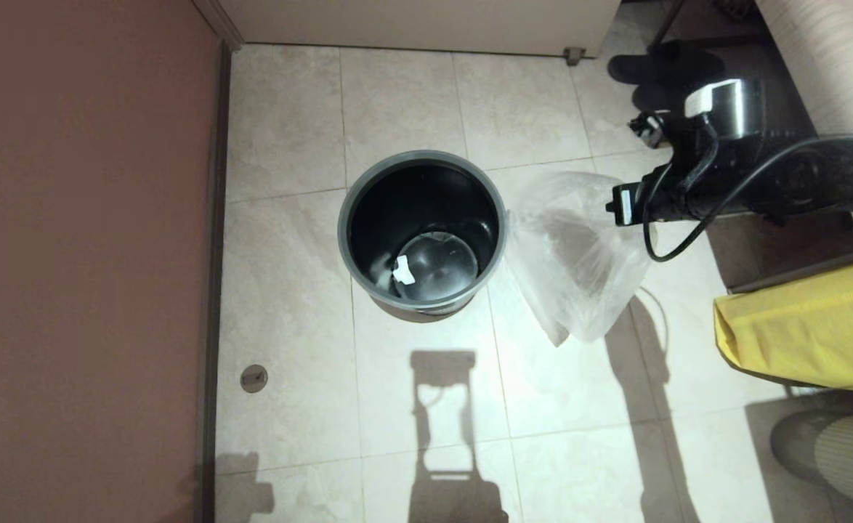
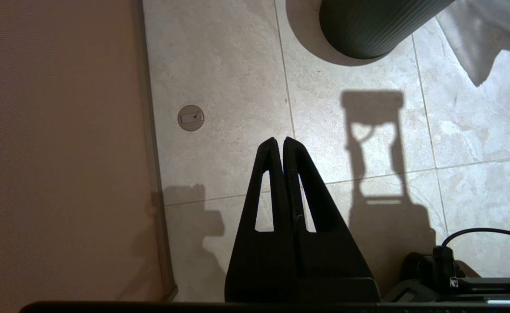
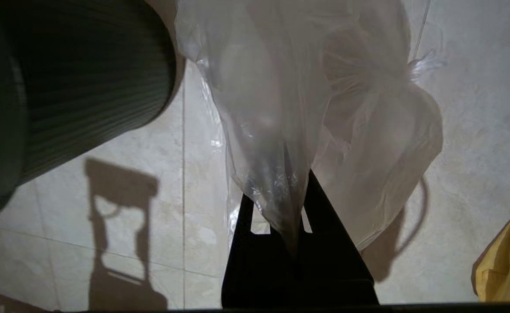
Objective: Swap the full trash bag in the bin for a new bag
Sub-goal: Pick up the trash bag, then put the new garbage bag on the trash can
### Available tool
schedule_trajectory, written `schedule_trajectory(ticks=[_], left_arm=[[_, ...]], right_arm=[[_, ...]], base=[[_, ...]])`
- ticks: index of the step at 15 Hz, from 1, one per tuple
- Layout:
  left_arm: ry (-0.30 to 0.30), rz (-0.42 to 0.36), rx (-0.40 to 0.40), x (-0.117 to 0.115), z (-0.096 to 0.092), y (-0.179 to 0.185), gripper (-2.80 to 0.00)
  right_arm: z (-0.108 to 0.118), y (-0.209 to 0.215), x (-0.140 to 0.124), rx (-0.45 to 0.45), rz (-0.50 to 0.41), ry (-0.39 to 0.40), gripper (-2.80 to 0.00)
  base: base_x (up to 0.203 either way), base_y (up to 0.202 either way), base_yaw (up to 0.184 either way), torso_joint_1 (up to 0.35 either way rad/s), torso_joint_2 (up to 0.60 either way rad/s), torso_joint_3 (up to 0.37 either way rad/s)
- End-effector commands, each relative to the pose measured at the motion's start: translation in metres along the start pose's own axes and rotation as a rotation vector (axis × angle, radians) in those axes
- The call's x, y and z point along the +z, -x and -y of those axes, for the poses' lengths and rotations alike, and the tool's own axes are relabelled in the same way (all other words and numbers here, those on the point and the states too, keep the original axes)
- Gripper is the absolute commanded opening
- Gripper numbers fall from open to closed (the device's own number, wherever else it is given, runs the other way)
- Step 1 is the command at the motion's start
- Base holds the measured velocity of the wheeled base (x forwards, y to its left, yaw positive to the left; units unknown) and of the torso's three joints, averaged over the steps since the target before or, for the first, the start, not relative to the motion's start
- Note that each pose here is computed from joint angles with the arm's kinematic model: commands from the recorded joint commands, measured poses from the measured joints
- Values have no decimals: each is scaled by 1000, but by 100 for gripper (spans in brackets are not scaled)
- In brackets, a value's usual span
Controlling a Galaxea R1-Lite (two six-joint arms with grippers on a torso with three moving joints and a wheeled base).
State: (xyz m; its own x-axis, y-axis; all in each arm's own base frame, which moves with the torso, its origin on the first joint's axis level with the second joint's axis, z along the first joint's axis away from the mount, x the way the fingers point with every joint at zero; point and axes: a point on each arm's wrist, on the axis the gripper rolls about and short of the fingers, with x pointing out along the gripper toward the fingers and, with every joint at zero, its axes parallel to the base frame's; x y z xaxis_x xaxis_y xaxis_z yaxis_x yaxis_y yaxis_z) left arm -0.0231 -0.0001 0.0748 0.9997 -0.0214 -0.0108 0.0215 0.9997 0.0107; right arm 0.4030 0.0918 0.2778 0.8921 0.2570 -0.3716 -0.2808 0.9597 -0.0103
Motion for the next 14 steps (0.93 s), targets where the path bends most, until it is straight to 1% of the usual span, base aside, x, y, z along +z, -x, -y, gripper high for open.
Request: schedule_trajectory(ticks=[1,6,7,8,10,11,14], left_arm=[[0,-1,0,0,0,0,-280],[0,-1,0,0,0,0,-280],[0,-1,0,0,0,0,-280],[0,-1,0,0,0,0,-280],[0,-1,0,0,0,0,-280],[0,-1,0,0,0,0,-280],[0,-1,0,0,0,0,-280]], right_arm=[[-11,56,31,17,104,11,-280],[-17,135,65,22,281,20,-280],[-22,149,69,40,311,0,-280],[-30,163,74,77,344,-58,-280],[-46,186,87,159,415,-139,-280],[-54,192,89,197,429,-152,-280],[-86,205,94,330,479,-155,-280]], base=[[0,0,0,0,0,0],[0,0,0,0,0,0],[0,0,0,0,0,0],[0,0,0,0,0,0],[0,0,0,0,0,0],[0,0,0,0,0,0],[0,0,0,0,0,0]])
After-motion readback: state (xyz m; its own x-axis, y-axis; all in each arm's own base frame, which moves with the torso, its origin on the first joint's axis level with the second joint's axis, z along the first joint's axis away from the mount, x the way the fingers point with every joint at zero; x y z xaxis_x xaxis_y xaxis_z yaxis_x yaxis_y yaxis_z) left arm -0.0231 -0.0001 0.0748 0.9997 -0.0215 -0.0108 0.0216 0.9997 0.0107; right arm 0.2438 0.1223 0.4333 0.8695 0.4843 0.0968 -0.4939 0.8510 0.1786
